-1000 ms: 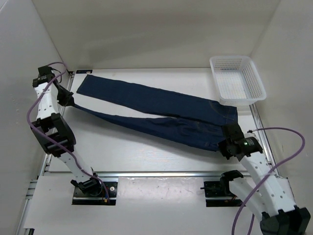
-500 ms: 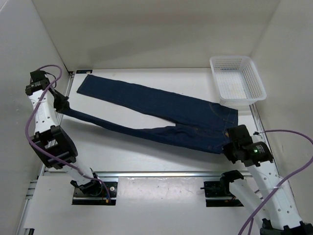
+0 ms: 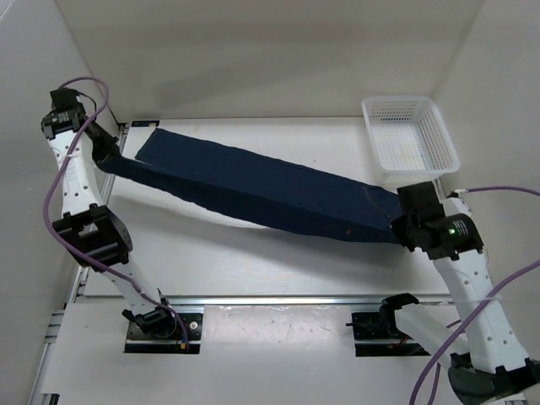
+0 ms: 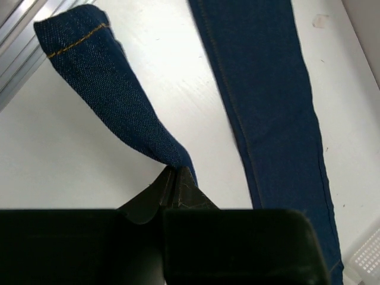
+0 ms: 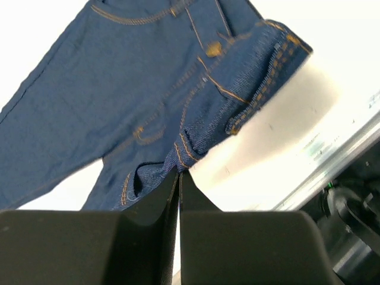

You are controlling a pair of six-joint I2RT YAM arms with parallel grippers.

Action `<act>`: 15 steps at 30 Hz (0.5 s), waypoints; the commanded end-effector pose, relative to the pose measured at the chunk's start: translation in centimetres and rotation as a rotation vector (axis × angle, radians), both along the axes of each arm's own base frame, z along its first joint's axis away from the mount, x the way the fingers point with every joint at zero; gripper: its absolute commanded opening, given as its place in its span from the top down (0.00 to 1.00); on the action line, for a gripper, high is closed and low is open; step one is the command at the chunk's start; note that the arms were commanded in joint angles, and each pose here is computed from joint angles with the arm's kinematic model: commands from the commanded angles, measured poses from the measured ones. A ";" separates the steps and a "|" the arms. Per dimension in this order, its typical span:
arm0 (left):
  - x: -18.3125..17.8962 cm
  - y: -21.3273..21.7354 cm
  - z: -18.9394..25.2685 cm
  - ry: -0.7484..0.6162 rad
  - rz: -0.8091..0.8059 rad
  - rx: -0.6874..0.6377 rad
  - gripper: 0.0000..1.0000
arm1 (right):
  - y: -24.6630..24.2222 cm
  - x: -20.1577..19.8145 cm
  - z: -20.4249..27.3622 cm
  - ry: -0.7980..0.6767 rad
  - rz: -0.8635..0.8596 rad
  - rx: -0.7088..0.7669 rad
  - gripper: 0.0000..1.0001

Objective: Fold and stack the trousers
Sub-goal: Fold the trousers

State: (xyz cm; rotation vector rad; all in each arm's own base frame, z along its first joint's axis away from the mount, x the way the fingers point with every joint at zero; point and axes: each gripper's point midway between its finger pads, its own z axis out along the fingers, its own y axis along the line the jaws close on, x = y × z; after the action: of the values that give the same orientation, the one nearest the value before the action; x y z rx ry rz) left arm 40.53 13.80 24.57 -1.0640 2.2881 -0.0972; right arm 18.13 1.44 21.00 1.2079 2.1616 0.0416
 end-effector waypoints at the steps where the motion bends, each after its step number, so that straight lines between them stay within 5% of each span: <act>1: 4.2 1.8 0.7 -0.060 -0.020 0.098 0.90 | -3.0 1.4 0.6 0.016 -0.020 -0.210 1.00; 15: 13.6 1.6 -2.9 -0.095 -0.057 0.115 0.90 | -3.8 10.8 -1.0 0.088 -0.044 -0.360 1.00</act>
State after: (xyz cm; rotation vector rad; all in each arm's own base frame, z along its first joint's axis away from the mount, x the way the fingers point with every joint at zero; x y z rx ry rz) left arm 52.59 12.29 17.69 -0.9363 2.3792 -0.1354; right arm 27.77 1.29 17.90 1.0769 2.2200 -0.2469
